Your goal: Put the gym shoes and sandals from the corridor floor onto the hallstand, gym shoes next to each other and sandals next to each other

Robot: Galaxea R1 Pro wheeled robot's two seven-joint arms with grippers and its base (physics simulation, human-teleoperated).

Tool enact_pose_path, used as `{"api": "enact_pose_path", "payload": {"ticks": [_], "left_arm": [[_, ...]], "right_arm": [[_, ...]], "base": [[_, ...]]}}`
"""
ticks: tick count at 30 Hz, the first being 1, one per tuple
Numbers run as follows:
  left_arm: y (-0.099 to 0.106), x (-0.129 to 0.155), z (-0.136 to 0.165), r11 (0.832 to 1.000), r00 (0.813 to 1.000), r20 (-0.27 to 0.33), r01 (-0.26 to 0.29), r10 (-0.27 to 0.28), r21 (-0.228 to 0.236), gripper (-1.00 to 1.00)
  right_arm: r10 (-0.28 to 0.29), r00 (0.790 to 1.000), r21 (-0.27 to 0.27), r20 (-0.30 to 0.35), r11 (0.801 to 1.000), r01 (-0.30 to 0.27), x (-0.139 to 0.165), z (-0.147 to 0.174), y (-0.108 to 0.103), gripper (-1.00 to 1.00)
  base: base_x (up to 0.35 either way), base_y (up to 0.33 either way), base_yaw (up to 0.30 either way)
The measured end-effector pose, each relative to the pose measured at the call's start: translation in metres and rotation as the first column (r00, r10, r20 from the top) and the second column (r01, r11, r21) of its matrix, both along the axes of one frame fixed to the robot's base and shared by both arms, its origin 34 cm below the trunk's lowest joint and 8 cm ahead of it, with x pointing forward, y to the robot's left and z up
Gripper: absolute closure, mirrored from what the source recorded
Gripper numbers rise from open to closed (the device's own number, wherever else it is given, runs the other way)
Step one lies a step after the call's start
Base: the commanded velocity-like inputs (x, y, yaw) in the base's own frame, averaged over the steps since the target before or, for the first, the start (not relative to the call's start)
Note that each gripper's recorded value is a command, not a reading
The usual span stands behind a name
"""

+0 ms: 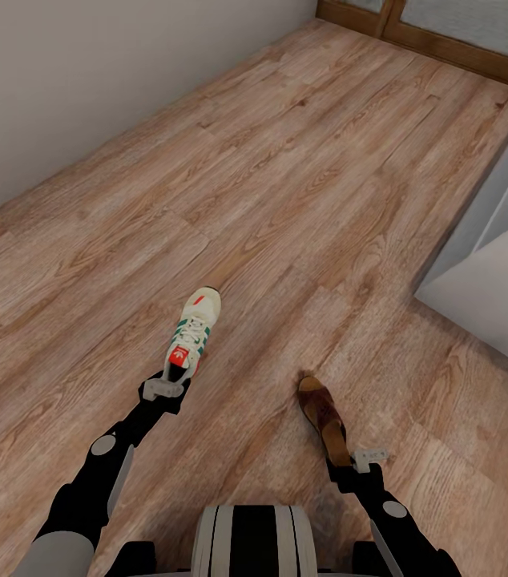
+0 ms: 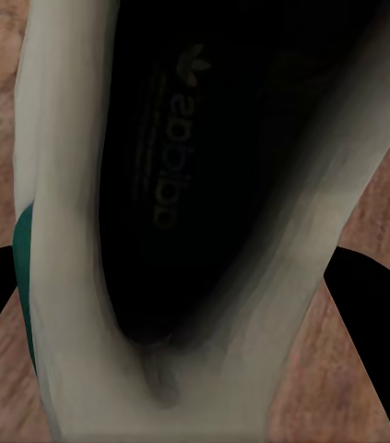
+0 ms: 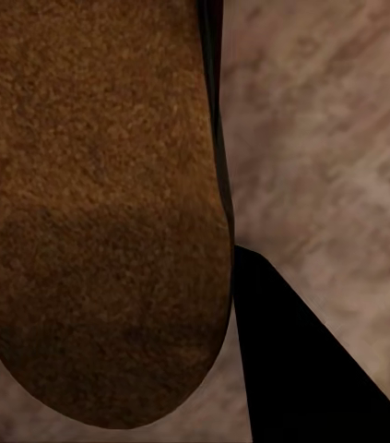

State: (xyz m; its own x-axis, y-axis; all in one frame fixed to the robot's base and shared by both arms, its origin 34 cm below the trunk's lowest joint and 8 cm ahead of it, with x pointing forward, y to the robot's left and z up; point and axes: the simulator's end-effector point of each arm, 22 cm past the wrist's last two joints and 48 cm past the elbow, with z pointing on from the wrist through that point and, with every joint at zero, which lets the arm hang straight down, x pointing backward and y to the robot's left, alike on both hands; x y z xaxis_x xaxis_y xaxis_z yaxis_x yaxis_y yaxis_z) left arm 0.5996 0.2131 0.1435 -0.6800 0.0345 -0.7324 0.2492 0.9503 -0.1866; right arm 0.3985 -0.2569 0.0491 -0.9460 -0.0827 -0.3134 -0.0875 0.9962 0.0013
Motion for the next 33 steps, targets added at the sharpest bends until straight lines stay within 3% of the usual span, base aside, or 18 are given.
{"api": "enact_pose_path", "payload": {"ticks": [10, 33], "left_arm": [[0.001, 0.0, 0.0, 1.0, 1.0, 0.0, -0.001, 0.001, 0.0, 1.0], [0.004, 0.028, 0.049, 1.0, 0.997, 0.08, -0.012, 0.012, 0.001, 1.0]], "right_arm": [[0.001, 1.0, 0.002, -0.001, 1.0, -0.001, -0.001, 0.0, 0.0, 1.0], [0.005, 0.996, 0.004, 0.094, 1.0, -0.006, 0.04, 0.034, 0.0, 1.0]], "base": [[0.0, 0.0, 0.0], [0.0, 0.0, 0.0]]}}
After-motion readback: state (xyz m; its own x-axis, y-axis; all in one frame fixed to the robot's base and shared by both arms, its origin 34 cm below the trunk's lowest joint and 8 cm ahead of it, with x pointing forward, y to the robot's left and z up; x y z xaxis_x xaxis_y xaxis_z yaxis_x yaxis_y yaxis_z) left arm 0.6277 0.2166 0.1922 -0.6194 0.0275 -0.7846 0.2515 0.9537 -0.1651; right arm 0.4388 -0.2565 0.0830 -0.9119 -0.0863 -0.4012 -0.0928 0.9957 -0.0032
